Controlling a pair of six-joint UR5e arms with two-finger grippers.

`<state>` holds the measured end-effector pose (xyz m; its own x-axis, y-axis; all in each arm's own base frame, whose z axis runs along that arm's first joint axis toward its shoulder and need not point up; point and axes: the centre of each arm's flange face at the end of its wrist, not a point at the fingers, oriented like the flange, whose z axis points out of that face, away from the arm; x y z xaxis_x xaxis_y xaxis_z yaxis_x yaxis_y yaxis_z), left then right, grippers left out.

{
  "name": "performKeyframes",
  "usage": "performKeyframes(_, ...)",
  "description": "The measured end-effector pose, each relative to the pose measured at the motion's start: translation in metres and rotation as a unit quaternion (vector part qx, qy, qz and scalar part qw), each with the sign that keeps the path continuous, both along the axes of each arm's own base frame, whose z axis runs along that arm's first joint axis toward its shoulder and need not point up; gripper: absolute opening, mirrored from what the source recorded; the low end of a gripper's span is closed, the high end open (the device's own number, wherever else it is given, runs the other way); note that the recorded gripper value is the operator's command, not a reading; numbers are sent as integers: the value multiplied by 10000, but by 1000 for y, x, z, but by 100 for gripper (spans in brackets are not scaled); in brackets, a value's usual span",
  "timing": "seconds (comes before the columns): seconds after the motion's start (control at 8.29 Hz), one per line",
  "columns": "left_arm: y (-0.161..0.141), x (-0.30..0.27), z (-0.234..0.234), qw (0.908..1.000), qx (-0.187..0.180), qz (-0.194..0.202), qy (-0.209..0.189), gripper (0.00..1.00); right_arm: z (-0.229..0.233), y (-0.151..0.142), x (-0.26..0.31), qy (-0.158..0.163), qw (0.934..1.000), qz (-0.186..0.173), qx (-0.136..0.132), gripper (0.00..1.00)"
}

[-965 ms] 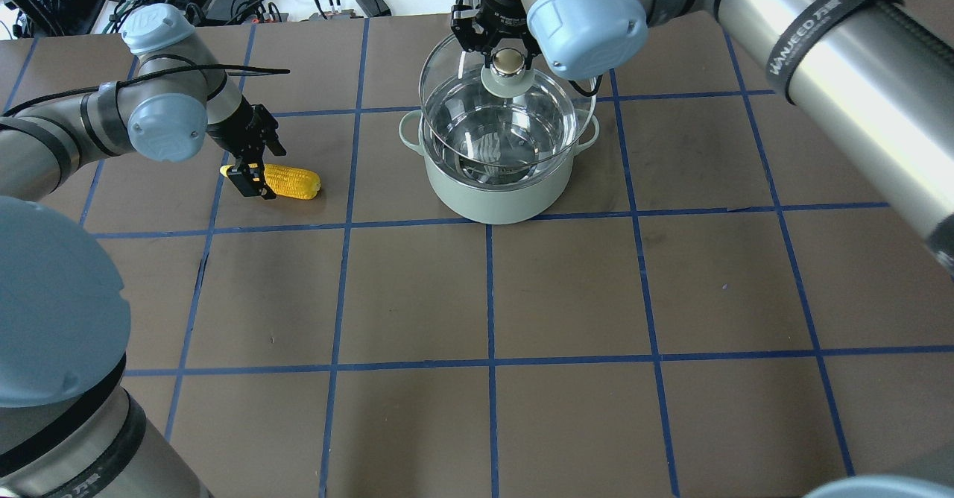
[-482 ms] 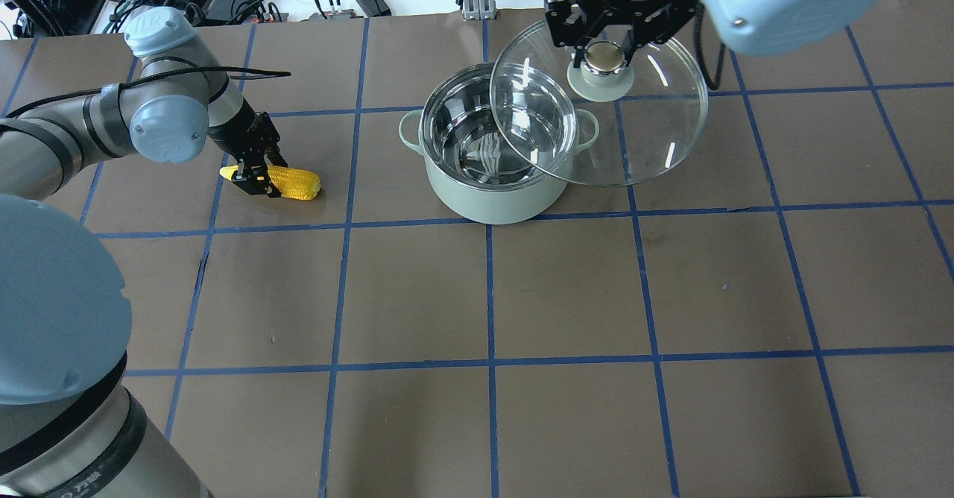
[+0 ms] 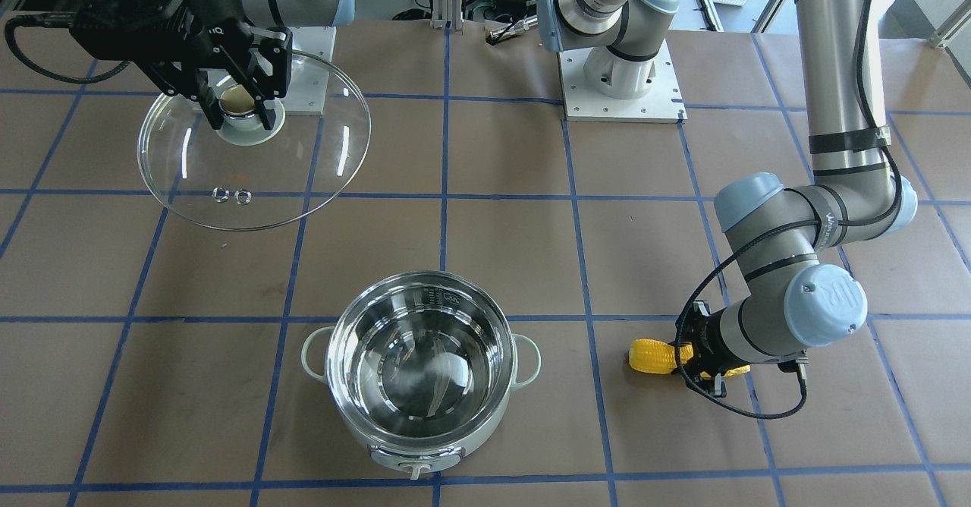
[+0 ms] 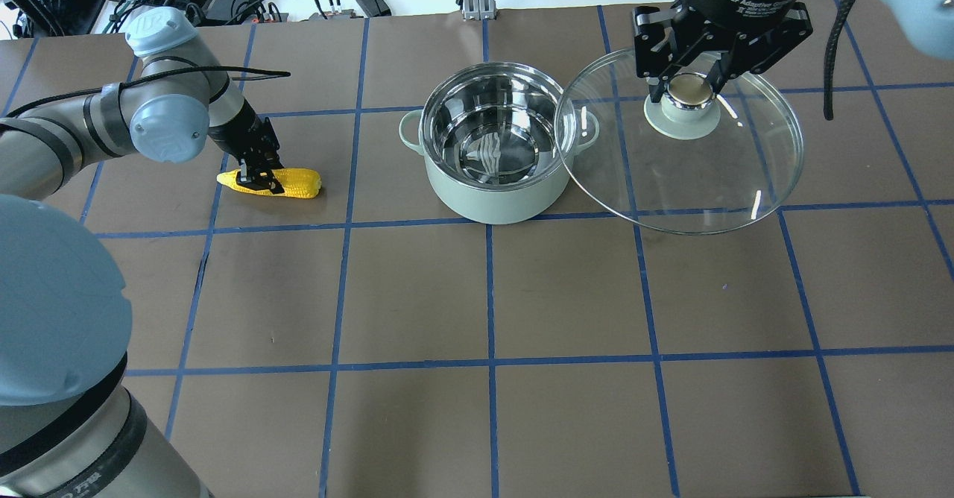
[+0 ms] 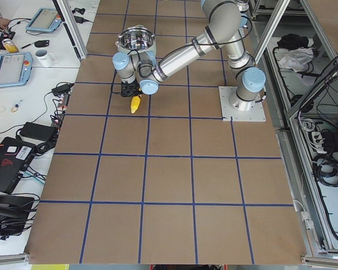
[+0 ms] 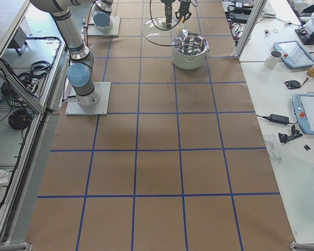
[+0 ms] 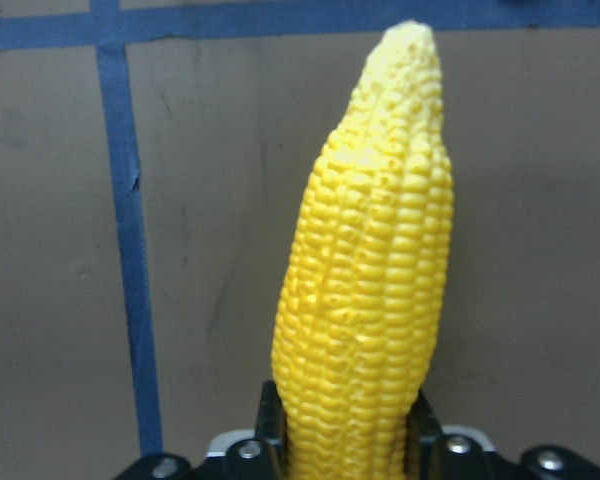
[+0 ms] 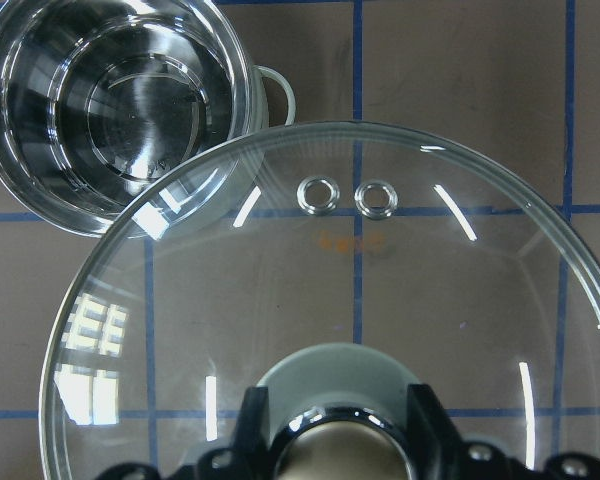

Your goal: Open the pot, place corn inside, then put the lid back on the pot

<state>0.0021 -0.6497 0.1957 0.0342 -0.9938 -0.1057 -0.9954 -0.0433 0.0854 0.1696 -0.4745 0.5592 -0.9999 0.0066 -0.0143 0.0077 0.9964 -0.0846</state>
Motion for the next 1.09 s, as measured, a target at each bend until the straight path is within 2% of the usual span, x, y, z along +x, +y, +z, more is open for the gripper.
performKeyframes(0.36,18,2,51,9983,289,378,-334,0,3,3,-5,49,9997,224,20,30)
performKeyframes(0.48,26,-3,82,9979,205,485,-383,0,3,4,-5,52,9997,239,20,30)
performKeyframes(0.72,35,-33,139,9968,-171,721,-297,0,4,4,-5,54,9997,245,16,30)
performKeyframes(1.09,16,-125,233,9893,-1030,1029,-1,0,4,4,-5,25,9997,252,20,30)
